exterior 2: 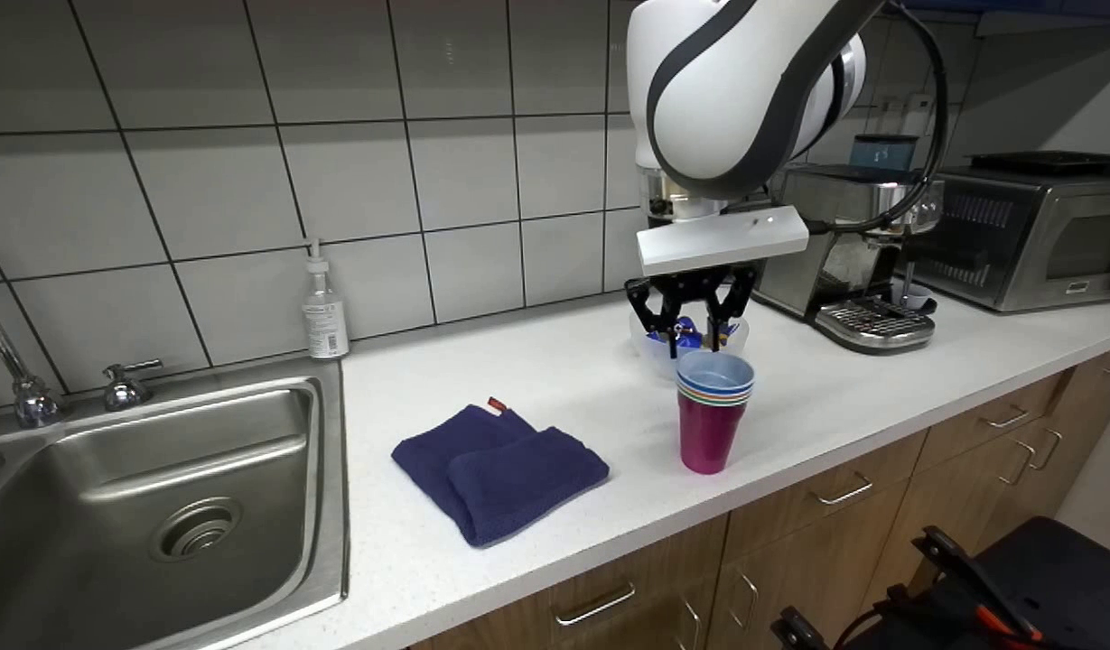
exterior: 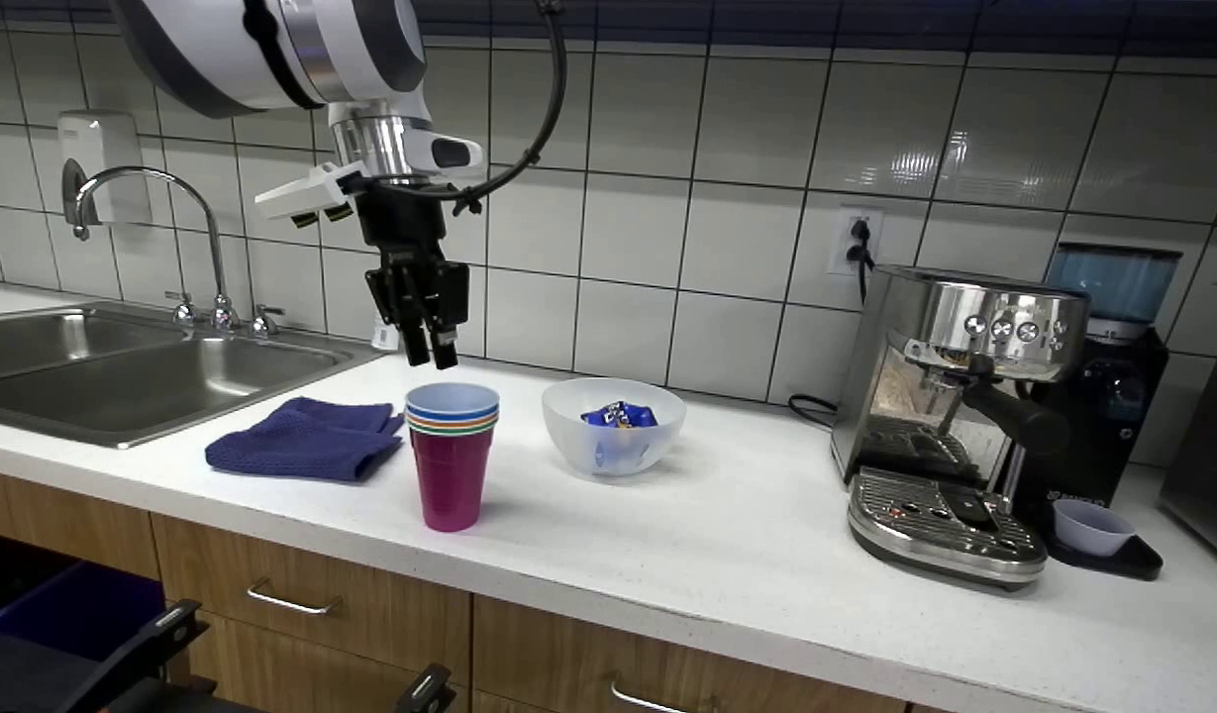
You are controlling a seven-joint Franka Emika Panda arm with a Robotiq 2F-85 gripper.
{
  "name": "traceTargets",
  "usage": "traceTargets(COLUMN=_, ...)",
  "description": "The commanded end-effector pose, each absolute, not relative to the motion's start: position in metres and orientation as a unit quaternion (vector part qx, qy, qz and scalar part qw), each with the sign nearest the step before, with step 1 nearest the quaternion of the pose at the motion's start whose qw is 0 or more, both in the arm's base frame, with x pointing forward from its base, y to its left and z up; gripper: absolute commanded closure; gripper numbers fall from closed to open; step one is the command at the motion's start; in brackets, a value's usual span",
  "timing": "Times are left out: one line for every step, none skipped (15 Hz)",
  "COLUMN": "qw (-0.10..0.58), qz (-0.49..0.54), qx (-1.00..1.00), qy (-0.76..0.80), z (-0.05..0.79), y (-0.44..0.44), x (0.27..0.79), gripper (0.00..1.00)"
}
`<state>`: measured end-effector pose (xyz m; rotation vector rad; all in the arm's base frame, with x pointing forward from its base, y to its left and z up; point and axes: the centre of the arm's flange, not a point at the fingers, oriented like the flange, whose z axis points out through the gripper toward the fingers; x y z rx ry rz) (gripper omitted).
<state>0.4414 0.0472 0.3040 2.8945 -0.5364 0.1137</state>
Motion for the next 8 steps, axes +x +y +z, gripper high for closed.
traceTargets(qw=0.101, qz=0.05, qx=0.975, qy=-0.189, z=0.3052, y=0.0514, x=0.4449, gripper=0.19)
traceTargets(qw=0.1, qz=0.051, qx=0.975, qy=-0.19, z=0.3058, y=0.0513, x=0.445, gripper=0.12)
traceTargets(qw=0.099, qz=0.051, qx=0.975, qy=-0.192, z=0.3066, y=0.0508, x=0.4454, gripper=0.05)
traceTargets(qw=0.097, qz=0.051, qx=0.975, qy=-0.193, z=0.3074, y=0.0502, x=0.4458, gripper=0.01)
traceTargets(qw=0.095, qz=0.051, qx=0.975, qy=-0.194, z=0.3089, y=0.0495, x=0.4462, gripper=0.0)
traceTargets(qw=0.093, qz=0.051, qx=0.975, qy=-0.195, z=0.3103, y=0.0488, x=0.4465, gripper=0.0)
traceTargets(qw=0.092, qz=0.053, qx=0.975, qy=-0.197, z=0.3128, y=0.0478, x=0.4472, gripper=0.0)
traceTargets(qw=0.09, qz=0.054, qx=0.974, qy=-0.199, z=0.3146, y=0.047, x=0.4477, gripper=0.0)
